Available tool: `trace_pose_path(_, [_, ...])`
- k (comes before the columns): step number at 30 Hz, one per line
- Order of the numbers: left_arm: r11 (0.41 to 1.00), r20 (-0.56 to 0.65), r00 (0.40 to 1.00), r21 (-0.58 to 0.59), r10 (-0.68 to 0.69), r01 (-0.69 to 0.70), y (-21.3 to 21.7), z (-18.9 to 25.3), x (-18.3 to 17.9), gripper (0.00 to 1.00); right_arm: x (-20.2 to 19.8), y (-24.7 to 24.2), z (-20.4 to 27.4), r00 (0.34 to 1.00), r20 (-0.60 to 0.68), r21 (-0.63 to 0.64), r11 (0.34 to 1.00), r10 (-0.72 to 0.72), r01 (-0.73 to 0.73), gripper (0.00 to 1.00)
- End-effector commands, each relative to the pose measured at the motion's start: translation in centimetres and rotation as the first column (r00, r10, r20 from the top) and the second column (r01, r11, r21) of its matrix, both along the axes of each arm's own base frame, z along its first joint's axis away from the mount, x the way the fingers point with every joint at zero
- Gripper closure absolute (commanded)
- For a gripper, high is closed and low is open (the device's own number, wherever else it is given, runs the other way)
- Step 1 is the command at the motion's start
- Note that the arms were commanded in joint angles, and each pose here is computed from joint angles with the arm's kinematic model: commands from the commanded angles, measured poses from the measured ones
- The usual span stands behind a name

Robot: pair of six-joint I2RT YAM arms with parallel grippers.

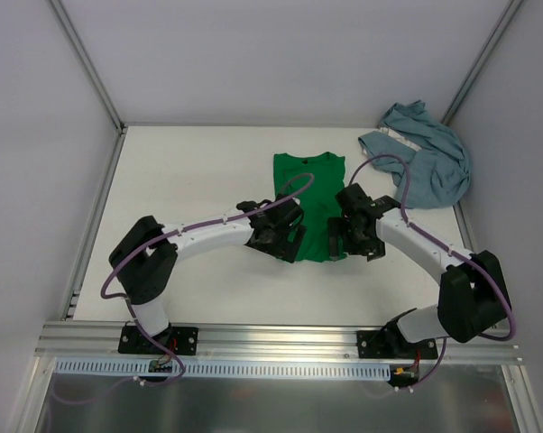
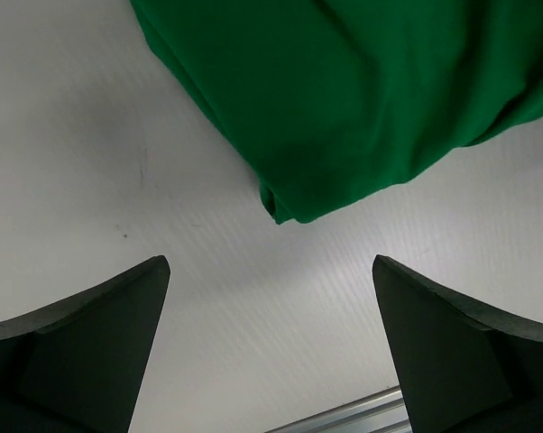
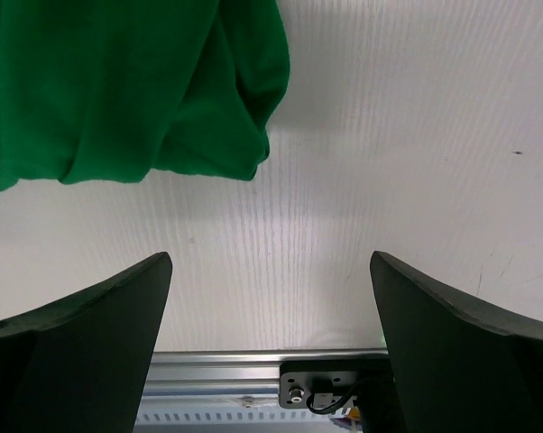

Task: Fold and stack the t-shirts
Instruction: Grab one side of the 2/3 rectangular tshirt with both arms

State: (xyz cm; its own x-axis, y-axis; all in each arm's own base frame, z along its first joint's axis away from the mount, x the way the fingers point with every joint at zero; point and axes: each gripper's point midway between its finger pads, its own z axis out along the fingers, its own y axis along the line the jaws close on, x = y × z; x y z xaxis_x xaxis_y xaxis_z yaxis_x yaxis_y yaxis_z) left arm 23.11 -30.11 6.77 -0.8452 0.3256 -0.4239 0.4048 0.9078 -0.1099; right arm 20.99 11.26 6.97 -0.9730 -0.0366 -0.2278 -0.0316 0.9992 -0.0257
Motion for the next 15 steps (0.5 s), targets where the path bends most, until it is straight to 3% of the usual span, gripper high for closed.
trace_pose_path(1, [0.990,0.027,0.999,0.132,0.039,-0.042,1.8,-0.1,0.1,0.01,1.4,-0.3,0.2,0.998,0.065,-0.032,0.999,-0.008,0.010,0.03])
trace_pose_path(8, [0.983,0.023,0.996,0.156,0.090,-0.093,2.1,-1.2,0.1,0.01,2.0,0.4,-0.6,0.998,0.064,-0.015,1.000,-0.005,0.006,0.04])
trace_pose_path(15, [0.982,0.047,0.987,0.105,0.155,-0.160,1.5,-1.1,0.6,0.01,2.6,1.3,-1.7,0.999,0.053,0.013,1.000,-0.007,0.006,0.06])
